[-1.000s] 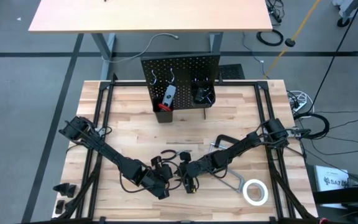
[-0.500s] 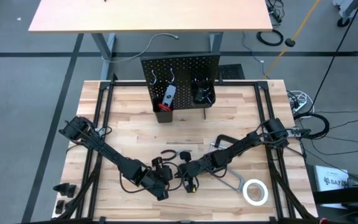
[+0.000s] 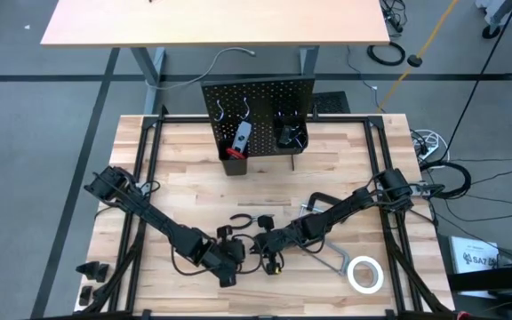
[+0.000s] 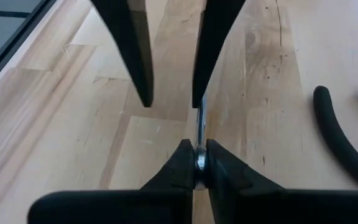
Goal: Hang tools onto peg board
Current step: Put the wrench into the left black bin on the pegboard
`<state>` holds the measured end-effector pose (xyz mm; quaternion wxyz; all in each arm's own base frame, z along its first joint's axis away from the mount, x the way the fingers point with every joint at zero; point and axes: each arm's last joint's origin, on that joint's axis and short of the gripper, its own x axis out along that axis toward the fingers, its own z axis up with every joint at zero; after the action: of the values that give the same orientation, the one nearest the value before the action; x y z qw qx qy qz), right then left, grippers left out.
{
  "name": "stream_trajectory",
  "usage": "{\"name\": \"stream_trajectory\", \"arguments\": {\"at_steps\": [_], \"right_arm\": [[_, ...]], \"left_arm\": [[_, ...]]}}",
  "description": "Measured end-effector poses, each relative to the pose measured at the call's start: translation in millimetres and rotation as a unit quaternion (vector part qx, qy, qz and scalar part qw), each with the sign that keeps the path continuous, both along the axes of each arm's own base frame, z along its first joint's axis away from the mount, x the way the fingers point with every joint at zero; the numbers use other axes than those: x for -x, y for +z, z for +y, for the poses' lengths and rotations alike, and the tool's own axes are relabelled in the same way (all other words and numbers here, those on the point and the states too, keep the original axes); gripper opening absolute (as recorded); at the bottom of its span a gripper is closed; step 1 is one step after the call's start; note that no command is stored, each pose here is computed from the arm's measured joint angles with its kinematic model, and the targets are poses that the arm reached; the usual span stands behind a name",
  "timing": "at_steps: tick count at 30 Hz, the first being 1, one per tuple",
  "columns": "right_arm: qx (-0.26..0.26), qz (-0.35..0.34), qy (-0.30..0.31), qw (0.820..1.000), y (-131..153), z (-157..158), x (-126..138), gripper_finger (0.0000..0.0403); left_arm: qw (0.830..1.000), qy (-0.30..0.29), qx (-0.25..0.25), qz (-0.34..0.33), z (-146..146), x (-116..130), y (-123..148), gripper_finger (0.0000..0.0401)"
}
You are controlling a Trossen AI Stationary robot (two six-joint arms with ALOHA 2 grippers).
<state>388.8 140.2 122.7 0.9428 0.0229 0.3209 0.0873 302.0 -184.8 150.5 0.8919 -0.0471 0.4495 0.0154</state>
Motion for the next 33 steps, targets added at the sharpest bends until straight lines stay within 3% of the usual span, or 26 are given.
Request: {"name": "stream_trajectory", "arguments": {"at_steps": [7,15,21,27,33], "right_arm": [[-0.003,-0.002,0.000,1.000,0.2,-0.9,-0.5,0.0014],[-0.011,0.005,0.016,1.000,-0.7,1.6,0.9,0.0014],[-0.035,0.009,0.027,0.999,0.1,3.0,0.8,0.0014],[-0.036,0.002,0.026,0.999,0.9,3.8,0.2,0.0014],[-0.042,-0.019,0.027,0.999,3.5,4.6,-2.1,0.0014]], "left_arm": [[1.000,0.000,-0.029,0.000,2.9,-0.4,-1.8,0.0185],[0.999,-0.033,-0.017,-0.019,-4.2,-1.8,1.1,0.0187],[0.997,-0.008,-0.065,-0.034,-1.2,2.0,5.8,0.0187],[1.000,-0.026,-0.006,-0.010,-0.7,-0.2,4.9,0.0187],[1.000,-0.029,-0.001,-0.007,-0.8,-0.3,4.8,0.0187]]}}
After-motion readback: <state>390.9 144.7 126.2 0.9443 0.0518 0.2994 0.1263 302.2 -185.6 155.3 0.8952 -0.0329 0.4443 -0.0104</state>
